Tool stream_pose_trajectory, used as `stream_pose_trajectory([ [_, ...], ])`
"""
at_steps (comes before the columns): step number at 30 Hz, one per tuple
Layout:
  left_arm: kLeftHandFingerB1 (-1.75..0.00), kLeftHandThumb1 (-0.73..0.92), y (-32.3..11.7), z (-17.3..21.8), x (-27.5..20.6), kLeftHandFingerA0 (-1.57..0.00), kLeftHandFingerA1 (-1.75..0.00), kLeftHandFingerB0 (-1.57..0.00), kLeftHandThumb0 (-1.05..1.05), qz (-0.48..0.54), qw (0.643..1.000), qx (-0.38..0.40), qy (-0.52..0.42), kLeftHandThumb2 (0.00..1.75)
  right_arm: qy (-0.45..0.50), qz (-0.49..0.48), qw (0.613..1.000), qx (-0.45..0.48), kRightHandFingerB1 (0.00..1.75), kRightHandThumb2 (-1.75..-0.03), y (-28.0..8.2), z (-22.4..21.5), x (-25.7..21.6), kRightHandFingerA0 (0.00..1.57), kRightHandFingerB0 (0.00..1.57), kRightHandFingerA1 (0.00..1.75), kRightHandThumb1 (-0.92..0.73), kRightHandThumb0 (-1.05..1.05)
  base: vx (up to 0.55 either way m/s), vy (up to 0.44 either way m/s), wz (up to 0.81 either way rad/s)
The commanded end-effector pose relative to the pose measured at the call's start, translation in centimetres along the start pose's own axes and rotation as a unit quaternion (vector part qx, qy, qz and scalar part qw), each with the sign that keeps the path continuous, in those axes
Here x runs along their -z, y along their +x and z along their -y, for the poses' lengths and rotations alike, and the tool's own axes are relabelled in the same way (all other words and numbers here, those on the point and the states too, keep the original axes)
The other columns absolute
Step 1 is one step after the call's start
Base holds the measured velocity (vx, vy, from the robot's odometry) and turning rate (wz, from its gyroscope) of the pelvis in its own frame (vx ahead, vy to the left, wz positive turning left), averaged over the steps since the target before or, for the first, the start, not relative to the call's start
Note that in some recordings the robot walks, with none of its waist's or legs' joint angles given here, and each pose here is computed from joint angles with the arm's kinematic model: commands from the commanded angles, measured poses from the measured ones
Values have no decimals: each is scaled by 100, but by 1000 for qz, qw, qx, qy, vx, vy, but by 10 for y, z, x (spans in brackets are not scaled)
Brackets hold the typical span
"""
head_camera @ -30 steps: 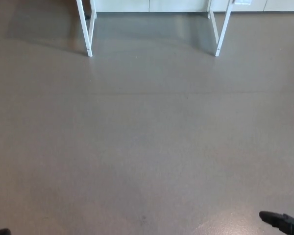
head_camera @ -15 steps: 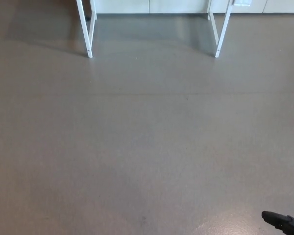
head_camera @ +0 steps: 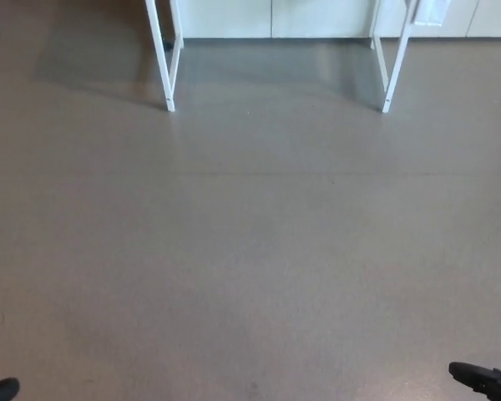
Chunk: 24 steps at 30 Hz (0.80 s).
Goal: The robot walk towards a table in front and then clicks the light switch button using the right hand's index finger
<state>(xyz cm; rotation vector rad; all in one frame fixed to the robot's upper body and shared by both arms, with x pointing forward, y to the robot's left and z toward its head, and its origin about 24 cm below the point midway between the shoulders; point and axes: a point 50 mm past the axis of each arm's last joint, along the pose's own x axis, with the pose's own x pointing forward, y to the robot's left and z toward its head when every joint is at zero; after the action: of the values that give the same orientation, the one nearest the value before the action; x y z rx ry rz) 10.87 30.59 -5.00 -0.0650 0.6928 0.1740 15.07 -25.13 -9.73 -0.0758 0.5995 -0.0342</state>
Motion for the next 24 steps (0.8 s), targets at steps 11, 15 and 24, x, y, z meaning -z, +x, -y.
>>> stream_pose_trajectory([
  [11,-39,59,-1,-6,1,-55,-43,-42,-14,3,993,16,114,57,-13,-2,1000,0,38,-54,-4,1,7,67,49,43,-47,-39,175,233,-14],
  [15,-38,60,-4,-4,11,-51,-40,-44,-16,-18,990,27,139,57,-18,-12,1000,3,48,-72,-11,5,14,62,40,55,-38,-49,224,-61,11],
  [24,-41,55,-10,-5,22,-41,-43,-41,-24,-27,987,32,153,62,-34,-20,999,-10,48,-72,-14,3,19,58,40,54,-40,-48,316,-146,29],
])
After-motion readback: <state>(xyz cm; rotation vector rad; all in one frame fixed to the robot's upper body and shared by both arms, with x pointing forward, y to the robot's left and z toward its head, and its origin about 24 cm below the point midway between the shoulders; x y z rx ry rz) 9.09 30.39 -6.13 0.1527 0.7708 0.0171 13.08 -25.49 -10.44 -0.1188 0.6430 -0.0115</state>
